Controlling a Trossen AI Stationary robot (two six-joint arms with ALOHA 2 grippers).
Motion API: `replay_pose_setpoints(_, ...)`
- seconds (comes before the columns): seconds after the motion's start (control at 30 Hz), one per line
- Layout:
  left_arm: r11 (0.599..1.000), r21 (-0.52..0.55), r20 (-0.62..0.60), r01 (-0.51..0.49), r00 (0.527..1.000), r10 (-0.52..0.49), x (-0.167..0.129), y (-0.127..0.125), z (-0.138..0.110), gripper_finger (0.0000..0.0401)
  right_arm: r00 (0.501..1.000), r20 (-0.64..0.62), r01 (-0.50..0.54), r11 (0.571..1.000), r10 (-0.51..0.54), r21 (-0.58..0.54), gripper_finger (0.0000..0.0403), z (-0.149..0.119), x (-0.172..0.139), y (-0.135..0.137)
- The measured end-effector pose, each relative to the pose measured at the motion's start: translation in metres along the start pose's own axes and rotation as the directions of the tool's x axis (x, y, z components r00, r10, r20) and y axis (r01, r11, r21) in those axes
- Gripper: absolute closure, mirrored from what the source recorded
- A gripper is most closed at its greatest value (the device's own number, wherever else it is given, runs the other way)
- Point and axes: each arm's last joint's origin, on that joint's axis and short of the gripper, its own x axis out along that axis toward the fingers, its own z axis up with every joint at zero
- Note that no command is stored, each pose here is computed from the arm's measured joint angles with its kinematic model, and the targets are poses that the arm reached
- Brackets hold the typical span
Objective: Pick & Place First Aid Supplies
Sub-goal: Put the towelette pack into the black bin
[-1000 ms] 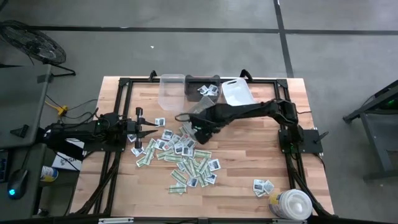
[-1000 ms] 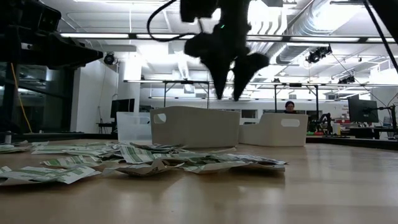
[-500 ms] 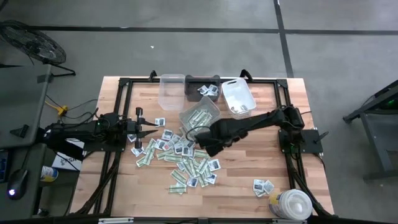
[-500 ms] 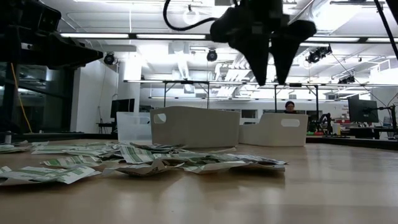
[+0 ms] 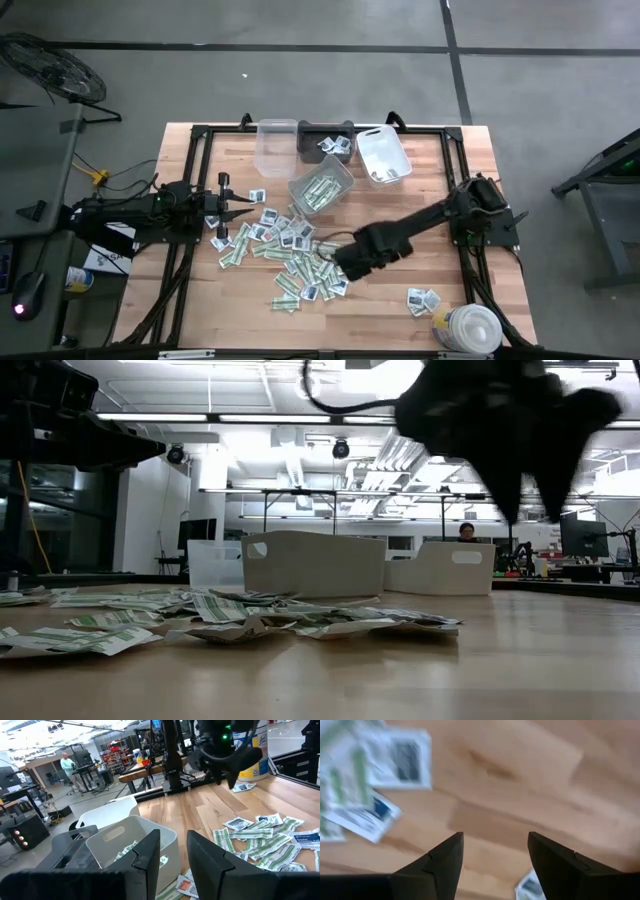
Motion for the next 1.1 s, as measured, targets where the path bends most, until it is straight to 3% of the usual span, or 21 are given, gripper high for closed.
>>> replay_pose_setpoints(0.4, 1.000, 0.000, 0.000, 0.000, 1.000, 0.000, 0.000, 0.000, 0.000, 0.0305, 0.990, -0.142, 0.022, 0.993, -0.006, 0.115, 0.0188, -0.062, 0.046, -0.016)
replay_pose_setpoints(0.57, 1.000, 0.000, 0.000, 0.000, 1.000, 0.000, 0.000, 0.000, 0.000, 0.0305, 0.989, -0.141, 0.052, 0.989, -0.033, 0.137, 0.0188, -0.067, 0.055, -0.025)
replay_pose_setpoints(1.1, 1.000, 0.000, 0.000, 0.000, 1.000, 0.000, 0.000, 0.000, 0.000, 0.0305, 0.982, -0.171, -0.043, 0.979, 0.078, 0.199, 0.0188, -0.072, 0.069, -0.063)
